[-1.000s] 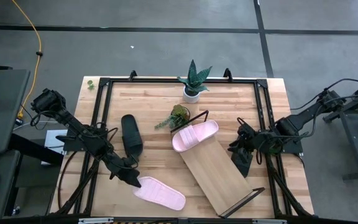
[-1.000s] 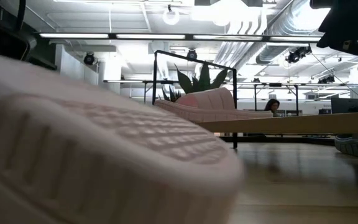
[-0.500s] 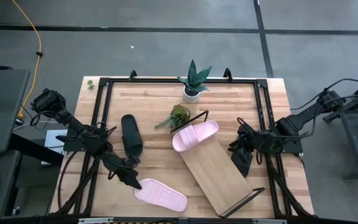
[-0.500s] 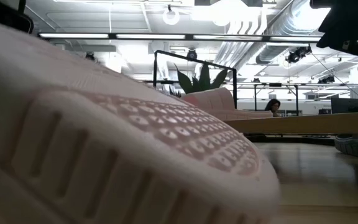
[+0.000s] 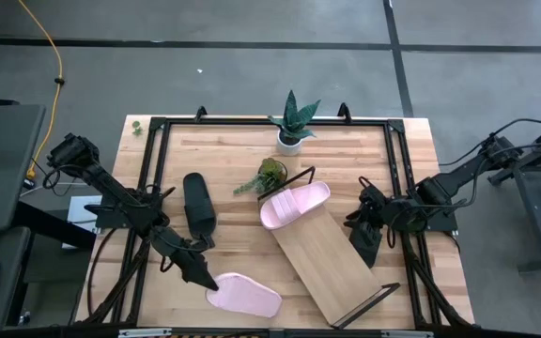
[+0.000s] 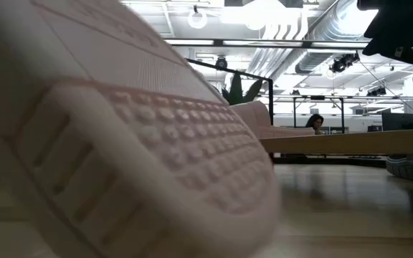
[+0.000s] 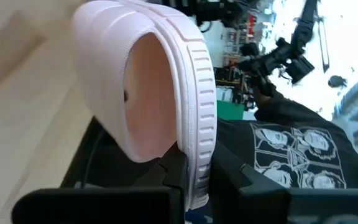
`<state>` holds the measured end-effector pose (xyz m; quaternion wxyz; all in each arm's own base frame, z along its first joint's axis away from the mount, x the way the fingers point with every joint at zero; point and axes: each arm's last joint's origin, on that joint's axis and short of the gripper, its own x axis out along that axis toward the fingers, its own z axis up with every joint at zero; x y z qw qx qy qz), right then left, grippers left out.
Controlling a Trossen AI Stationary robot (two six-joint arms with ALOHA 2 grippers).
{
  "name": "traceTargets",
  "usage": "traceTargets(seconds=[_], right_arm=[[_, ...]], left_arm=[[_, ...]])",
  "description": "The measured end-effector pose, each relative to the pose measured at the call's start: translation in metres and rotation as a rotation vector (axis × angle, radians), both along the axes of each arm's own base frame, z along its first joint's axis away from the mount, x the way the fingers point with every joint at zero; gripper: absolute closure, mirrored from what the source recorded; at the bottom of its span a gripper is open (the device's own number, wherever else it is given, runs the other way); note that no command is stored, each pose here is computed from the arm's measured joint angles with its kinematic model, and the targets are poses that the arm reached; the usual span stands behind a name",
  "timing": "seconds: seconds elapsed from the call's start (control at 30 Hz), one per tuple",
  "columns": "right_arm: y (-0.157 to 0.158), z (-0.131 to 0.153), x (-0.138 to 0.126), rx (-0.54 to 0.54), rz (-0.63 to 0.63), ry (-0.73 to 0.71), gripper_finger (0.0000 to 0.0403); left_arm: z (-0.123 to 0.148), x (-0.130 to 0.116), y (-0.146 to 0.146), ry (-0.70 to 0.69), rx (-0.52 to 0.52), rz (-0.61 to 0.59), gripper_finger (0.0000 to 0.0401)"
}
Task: Pick and place slides into the shelf
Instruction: Put the pink slipper on the shelf
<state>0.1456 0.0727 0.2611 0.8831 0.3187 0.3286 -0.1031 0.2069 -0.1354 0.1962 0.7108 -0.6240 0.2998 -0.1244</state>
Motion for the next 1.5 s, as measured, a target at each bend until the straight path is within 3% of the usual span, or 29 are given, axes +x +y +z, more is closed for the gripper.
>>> traceTargets(seconds=[0.23, 0.4, 0.7, 0.97, 1.13, 1.5], right_arm=[[0.0, 0.0, 0.0, 0.002, -0.005, -0.001, 0.0284], [0.0, 0.0, 0.0, 0.012, -0.014, -0.001, 0.0284], [0.0, 0.0, 0.0, 0.013, -0.015, -0.001, 0.0284], [-0.001, -0.001, -0.001, 0.017, -0.025, 0.014, 0.0284], [-0.001, -0.002, -0.001, 0.013, -0.025, 0.019, 0.0284], [-0.001, -0.001, -0.001, 0.014, -0.026, 0.019, 0.0284]], left_arm=[[0.024, 0.012, -0.007, -0.032, 0.127, -0.036, 0.0373], [0.047, 0.022, -0.003, 0.054, 0.335, -0.075, 0.0378], [0.129, 0.029, 0.015, 0.057, 0.714, -0.074, 0.0378], [0.188, 0.025, 0.02, -0.12, 0.932, -0.062, 0.0378], [0.19, 0.037, 0.015, -0.175, 1.086, -0.129, 0.0378], [0.169, 0.059, 0.008, -0.095, 1.368, -0.202, 0.0378]])
